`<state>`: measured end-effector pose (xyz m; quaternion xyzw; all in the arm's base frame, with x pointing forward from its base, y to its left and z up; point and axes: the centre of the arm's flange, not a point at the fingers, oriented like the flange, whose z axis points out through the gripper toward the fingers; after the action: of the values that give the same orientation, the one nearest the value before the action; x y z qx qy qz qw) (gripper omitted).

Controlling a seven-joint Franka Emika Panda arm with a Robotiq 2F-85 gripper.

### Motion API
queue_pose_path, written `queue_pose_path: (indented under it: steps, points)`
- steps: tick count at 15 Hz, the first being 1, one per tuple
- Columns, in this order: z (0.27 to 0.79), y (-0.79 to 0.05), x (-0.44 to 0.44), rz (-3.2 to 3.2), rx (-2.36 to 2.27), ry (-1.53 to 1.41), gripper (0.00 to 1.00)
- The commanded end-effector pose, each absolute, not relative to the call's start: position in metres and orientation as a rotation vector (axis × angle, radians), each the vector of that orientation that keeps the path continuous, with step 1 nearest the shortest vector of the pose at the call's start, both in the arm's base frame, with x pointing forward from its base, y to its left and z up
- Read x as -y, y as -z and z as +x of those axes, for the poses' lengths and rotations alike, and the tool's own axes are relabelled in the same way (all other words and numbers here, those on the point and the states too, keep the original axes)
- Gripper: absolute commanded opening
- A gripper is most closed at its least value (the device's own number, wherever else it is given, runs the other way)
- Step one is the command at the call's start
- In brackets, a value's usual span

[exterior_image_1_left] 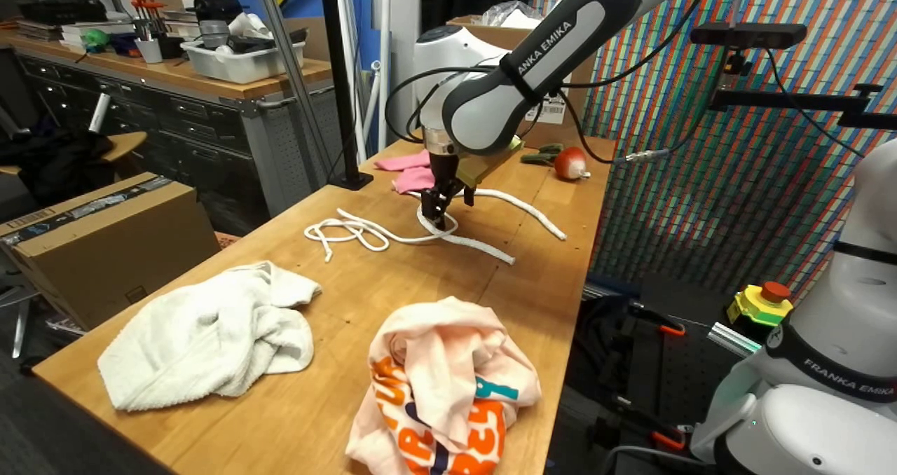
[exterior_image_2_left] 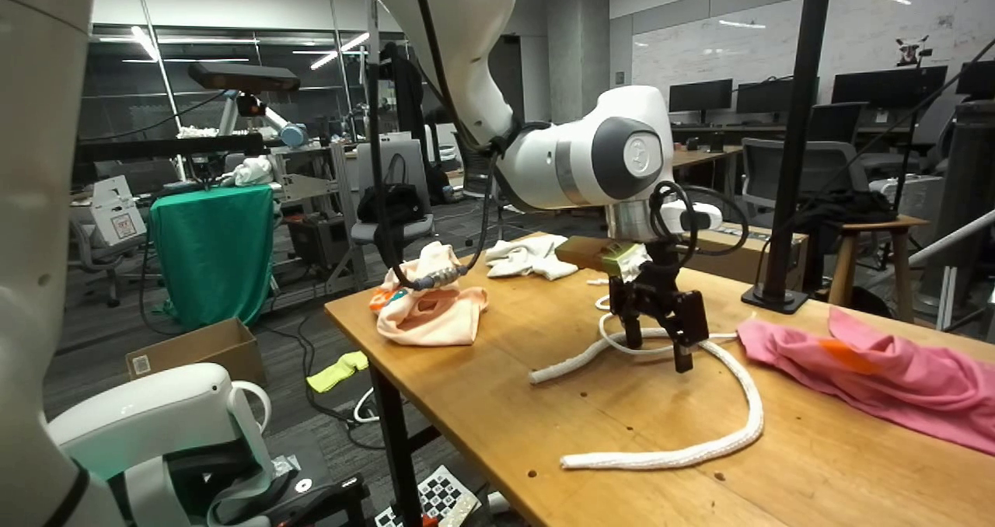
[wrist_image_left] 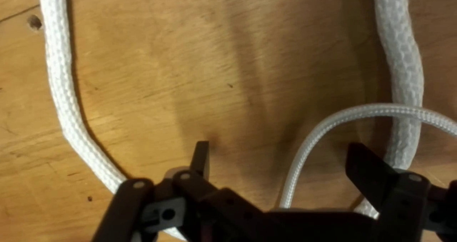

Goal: Spread the objects across on the table

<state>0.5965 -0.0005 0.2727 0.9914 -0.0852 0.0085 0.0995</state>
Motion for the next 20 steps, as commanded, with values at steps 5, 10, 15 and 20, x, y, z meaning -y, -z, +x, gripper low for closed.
queue_pose_path:
  steps: [5, 10, 15, 20]
  points:
    - [0.590, -0.281, -0.004, 2.988, 0.275, -0.059, 0.35]
    - [0.592, -0.288, -0.004, 3.011, 0.298, -0.083, 0.05]
    - [0.592, -0.297, -0.003, 3.021, 0.311, -0.105, 0.06]
    - [0.593, -0.329, -0.030, 3.026, 0.221, -0.215, 0.05]
